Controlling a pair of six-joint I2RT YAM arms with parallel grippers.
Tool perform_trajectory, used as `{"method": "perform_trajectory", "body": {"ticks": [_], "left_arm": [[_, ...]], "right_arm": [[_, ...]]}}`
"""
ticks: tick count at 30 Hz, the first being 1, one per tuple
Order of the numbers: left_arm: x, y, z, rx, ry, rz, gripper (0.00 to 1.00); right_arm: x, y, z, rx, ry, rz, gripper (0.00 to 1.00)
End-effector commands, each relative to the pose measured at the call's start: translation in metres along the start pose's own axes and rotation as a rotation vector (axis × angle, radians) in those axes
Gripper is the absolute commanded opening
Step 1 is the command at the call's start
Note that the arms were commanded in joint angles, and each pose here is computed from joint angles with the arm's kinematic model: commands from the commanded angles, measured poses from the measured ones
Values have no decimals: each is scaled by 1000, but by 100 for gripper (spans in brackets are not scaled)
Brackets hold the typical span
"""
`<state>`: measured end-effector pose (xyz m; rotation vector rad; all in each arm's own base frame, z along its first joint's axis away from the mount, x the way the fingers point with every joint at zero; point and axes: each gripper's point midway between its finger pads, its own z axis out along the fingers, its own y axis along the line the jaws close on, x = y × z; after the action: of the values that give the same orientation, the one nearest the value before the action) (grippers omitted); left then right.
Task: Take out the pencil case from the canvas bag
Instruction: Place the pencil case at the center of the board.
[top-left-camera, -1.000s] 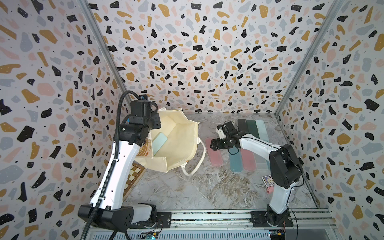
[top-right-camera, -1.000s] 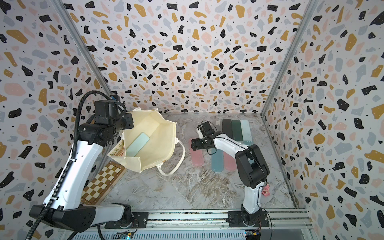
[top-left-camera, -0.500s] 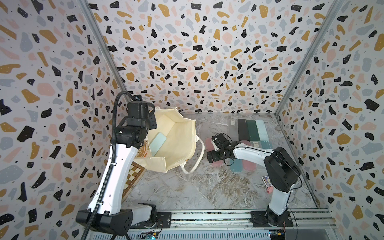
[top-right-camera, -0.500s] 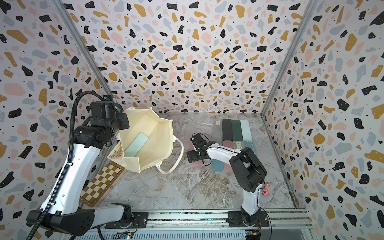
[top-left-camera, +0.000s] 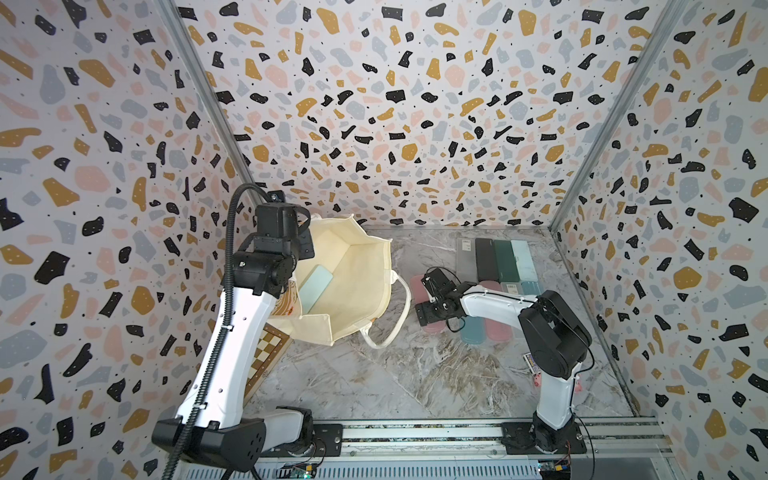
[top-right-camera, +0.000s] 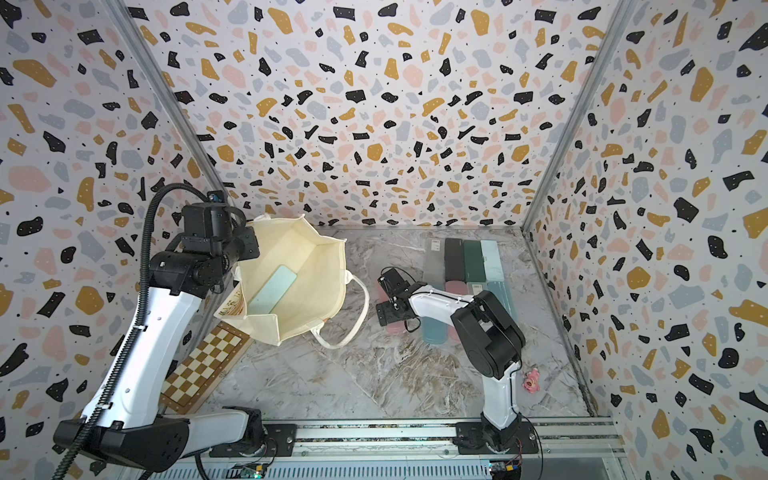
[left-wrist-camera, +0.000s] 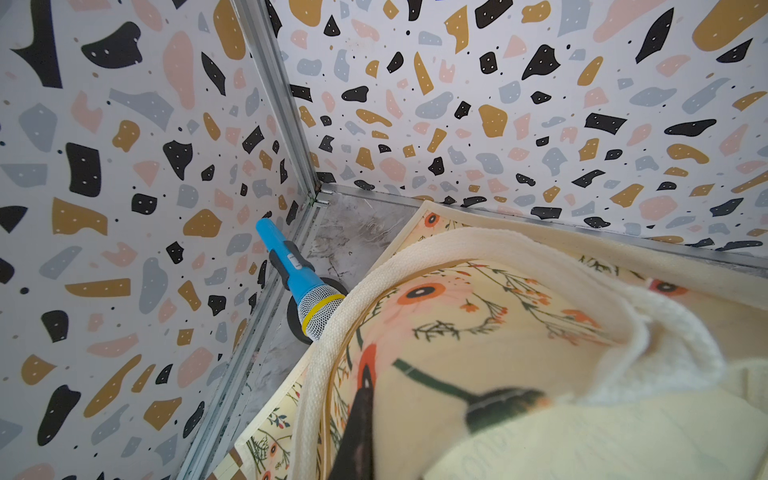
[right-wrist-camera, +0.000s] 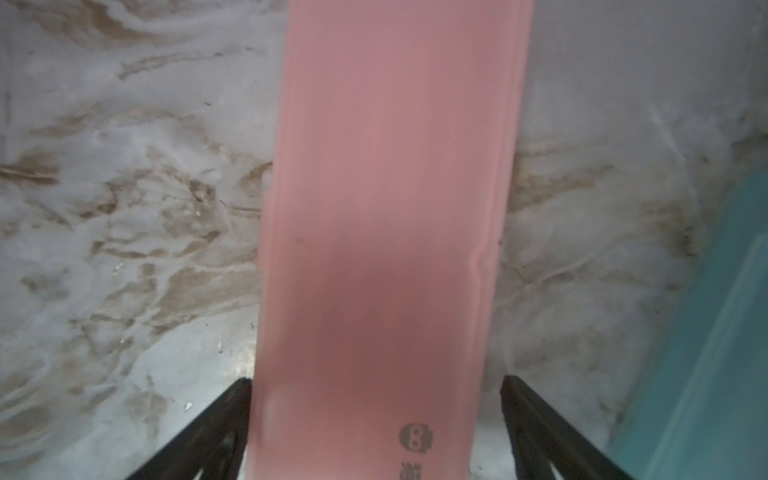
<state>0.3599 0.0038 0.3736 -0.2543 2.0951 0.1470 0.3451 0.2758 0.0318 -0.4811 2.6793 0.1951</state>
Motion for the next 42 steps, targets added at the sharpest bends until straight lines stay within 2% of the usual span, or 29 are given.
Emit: {"method": "perform_trajectory", "body": {"ticks": [1, 7, 14, 22, 26, 33, 42], "left_arm": [[-33, 3, -17, 19, -140, -62, 0], [-32, 1, -17, 31, -139, -67, 0], [-30, -4, -17, 66, -136, -78, 0], [-28, -8, -18, 90, -134, -84, 0], [-28, -8, -18, 93, -134, -83, 0], [-27, -10, -16, 99, -128, -83, 0], [-27, -10, -16, 106, -127, -87, 0]], "right_arm": [[-7, -2, -3, 37, 4, 12, 87], [-28, -9, -1, 81, -33, 64, 76], [-71, -22, 13, 124, -67, 146, 71], [-136, -58, 32, 149, -124, 269, 65], [-160, -71, 39, 174, -145, 287, 65], [-172, -96, 43, 231, -153, 344, 65], [-173, -104, 36, 259, -162, 380, 65]]}}
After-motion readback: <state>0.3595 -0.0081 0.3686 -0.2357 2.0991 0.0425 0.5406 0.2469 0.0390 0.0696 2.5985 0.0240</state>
